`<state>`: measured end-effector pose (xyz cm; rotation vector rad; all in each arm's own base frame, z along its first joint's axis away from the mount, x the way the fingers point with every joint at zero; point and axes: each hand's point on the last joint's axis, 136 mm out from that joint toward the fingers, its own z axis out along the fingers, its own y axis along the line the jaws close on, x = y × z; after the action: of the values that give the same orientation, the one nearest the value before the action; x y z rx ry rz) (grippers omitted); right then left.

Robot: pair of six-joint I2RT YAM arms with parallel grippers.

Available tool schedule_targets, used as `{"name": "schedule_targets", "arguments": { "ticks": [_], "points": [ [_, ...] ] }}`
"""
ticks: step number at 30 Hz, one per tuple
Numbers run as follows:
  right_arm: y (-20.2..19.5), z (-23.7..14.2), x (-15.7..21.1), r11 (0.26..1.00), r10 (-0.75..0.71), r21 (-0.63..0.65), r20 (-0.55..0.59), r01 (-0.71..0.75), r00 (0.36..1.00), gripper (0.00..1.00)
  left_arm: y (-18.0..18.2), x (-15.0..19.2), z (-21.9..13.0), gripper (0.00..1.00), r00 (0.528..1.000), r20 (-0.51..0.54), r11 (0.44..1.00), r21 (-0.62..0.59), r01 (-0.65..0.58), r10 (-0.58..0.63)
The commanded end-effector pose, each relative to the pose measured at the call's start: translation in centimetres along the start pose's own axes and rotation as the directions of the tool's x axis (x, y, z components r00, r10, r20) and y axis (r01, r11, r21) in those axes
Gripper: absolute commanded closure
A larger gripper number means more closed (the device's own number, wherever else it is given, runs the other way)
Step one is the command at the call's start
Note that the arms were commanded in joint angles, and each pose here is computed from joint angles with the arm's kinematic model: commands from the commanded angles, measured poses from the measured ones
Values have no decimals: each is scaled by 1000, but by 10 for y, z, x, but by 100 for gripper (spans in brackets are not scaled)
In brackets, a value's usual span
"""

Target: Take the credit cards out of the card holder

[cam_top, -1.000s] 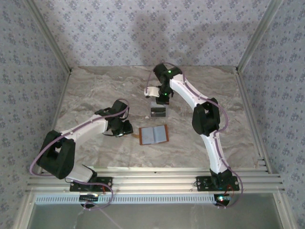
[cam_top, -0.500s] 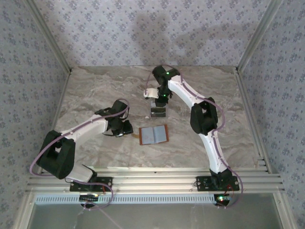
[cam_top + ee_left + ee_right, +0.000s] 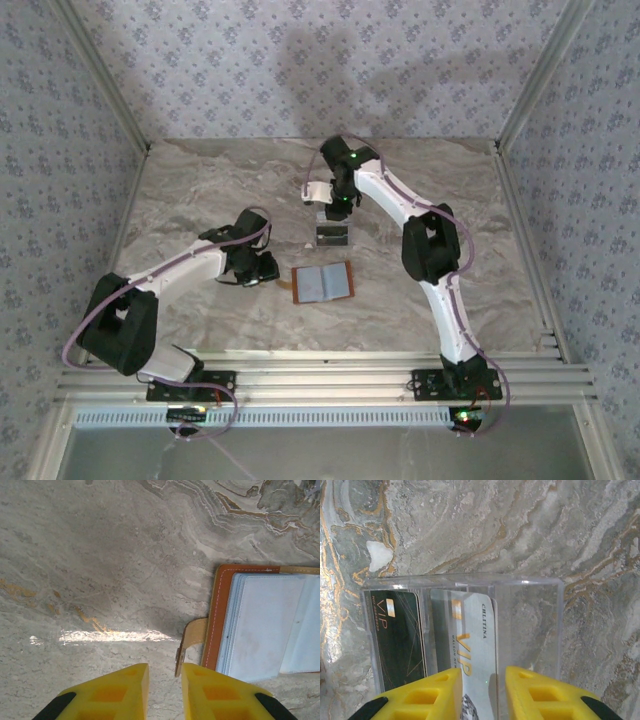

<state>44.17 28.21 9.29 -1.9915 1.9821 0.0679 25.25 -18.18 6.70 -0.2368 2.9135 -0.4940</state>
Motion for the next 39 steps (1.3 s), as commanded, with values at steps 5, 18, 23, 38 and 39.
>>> {"name": "schedule_targets", "arguments": {
  "ticks": [5, 18, 23, 38, 39],
  "points": [
    [-9, -57, -7, 987, 92, 127, 67, -100, 994, 69, -22, -3, -1, 75, 998, -17, 998, 24, -54, 54],
    [43, -87, -6, 807, 554, 102, 206, -581, 806, 65, -49, -4, 31, 76, 991, -76, 994, 32, -105, 107],
    [61, -94, 6, 622, 746, 54, 260, -781, 613, 67, -53, -4, 41, 82, 989, -97, 994, 39, -106, 109],
    [127, -97, 8, 295, 946, -190, 197, -937, 258, 72, -59, -6, 60, 86, 985, -128, 992, 52, -114, 120],
    [128, -97, 3, 283, 950, -215, 199, -935, 241, 72, -59, -6, 60, 86, 985, -128, 992, 52, -113, 119]
  ]
}}
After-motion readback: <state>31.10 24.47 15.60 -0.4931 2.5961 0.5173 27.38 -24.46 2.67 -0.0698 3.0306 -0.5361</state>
